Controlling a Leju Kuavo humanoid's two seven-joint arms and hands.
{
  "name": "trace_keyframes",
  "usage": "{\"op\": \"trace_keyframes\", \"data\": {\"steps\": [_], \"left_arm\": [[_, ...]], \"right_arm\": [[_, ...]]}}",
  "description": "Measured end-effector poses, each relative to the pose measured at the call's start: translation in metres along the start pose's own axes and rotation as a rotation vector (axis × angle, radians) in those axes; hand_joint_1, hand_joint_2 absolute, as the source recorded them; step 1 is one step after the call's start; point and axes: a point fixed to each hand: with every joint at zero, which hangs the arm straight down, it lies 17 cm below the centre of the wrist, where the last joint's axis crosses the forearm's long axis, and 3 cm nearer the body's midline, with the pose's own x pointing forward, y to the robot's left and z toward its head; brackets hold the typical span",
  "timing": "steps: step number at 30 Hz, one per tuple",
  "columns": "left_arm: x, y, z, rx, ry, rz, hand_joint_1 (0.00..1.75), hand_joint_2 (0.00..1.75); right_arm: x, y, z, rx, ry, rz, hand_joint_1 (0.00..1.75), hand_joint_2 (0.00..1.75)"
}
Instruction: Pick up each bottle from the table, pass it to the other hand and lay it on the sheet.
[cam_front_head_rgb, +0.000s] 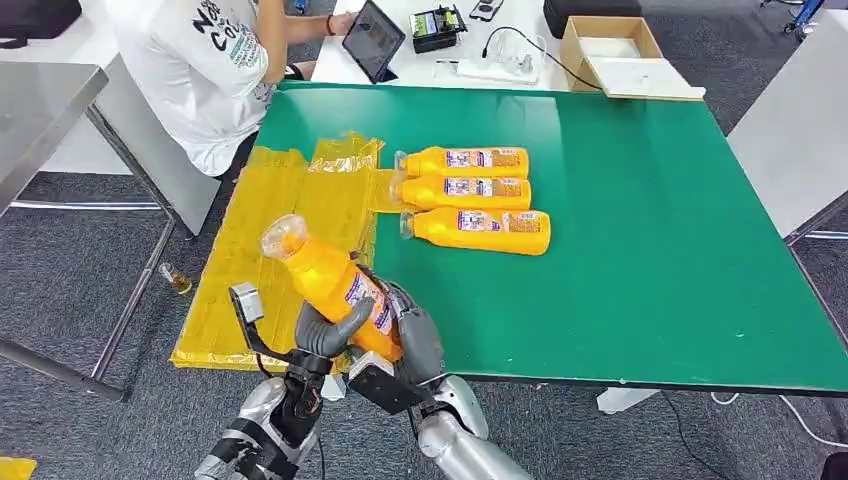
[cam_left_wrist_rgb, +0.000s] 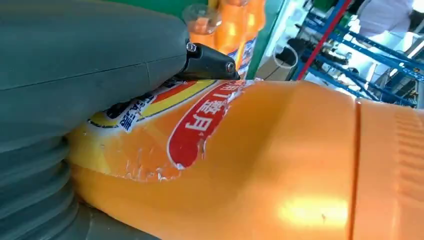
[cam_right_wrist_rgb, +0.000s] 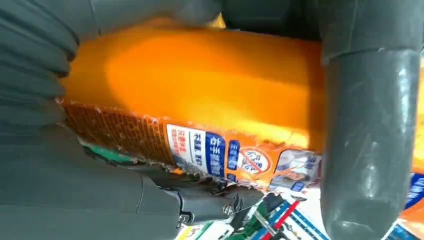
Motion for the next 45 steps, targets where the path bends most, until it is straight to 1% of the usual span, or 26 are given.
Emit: {"op": "trace_keyframes", "data": {"steps": [3,7,11,16,19,22,24,27,28,30,32,33,34,36,38,40,43,44,45], "left_arm": [[0.006,0.005,-0.004,0.039,-0.035,-0.126,1.75,1.75],[0.019,0.007,-0.009,0.07,-0.086,-0.216,1.75,1.75],[0.052,0.03,-0.015,0.18,-0.198,-0.378,1.75,1.75],[0.106,0.063,-0.02,0.329,-0.34,-0.53,1.75,1.75],[0.126,0.071,-0.02,0.372,-0.387,-0.578,1.75,1.75],[0.145,0.08,-0.019,0.425,-0.437,-0.674,1.75,1.75],[0.156,0.083,-0.019,0.449,-0.466,-0.74,1.75,1.75],[0.163,0.084,-0.02,0.461,-0.484,-0.779,1.75,1.75],[0.165,0.084,-0.02,0.466,-0.489,-0.824,1.75,1.75],[0.169,0.082,-0.024,0.468,-0.494,-0.987,1.75,1.75],[0.169,0.081,-0.037,0.44,-0.47,-1.185,1.75,1.75],[0.159,0.085,-0.049,0.398,-0.415,-1.348,1.75,1.75],[0.152,0.088,-0.055,0.366,-0.383,-1.433,1.75,1.75],[0.144,0.097,-0.062,0.343,-0.338,-1.525,1.75,1.75],[0.129,0.109,-0.071,0.305,-0.248,-1.647,1.75,1.75],[0.108,0.124,-0.075,0.22,-0.141,-1.792,1.75,1.75],[0.069,0.156,-0.068,0.051,0.051,-1.957,1.75,1.75],[0.061,0.165,-0.065,0.012,0.1,-1.98,1.75,1.75],[0.051,0.176,-0.059,-0.033,0.169,-1.99,1.75,1.75]], "right_arm": [[0.004,-0.006,-0.002,-0.032,0.002,-0.061,0.0,0.0],[0.011,-0.02,-0.007,-0.077,-0.008,-0.122,0.0,0.0],[0.019,-0.043,-0.005,-0.16,-0.025,-0.183,0.0,0.0],[0.038,-0.092,-0.002,-0.307,-0.083,-0.23,0.0,0.0],[0.048,-0.115,0.0,-0.369,-0.116,-0.239,0.0,0.0],[0.058,-0.134,0.004,-0.43,-0.147,-0.248,0.0,0.0],[0.064,-0.143,0.006,-0.454,-0.168,-0.25,0.0,0.0],[0.071,-0.15,0.007,-0.472,-0.188,-0.252,0.0,0.0],[0.073,-0.152,0.007,-0.477,-0.194,-0.252,0.0,0.0],[0.077,-0.157,0.008,-0.486,-0.209,-0.251,0.0,0.0],[0.081,-0.161,0.007,-0.495,-0.225,-0.255,0.0,0.0],[0.085,-0.165,0.007,-0.503,-0.238,-0.256,0.0,0.0],[0.09,-0.169,0.006,-0.511,-0.251,-0.258,0.0,0.0],[0.096,-0.175,0.004,-0.521,-0.269,-0.259,0.0,0.0],[0.102,-0.18,0.004,-0.531,-0.285,-0.26,0.0,0.0],[0.111,-0.186,0.004,-0.543,-0.31,-0.258,0.0,0.0],[0.121,-0.193,0.005,-0.55,-0.343,-0.253,0.0,0.0],[0.123,-0.194,0.005,-0.551,-0.349,-0.251,0.0,0.0],[0.125,-0.195,0.006,-0.555,-0.356,-0.248,0.0,0.0]]}}
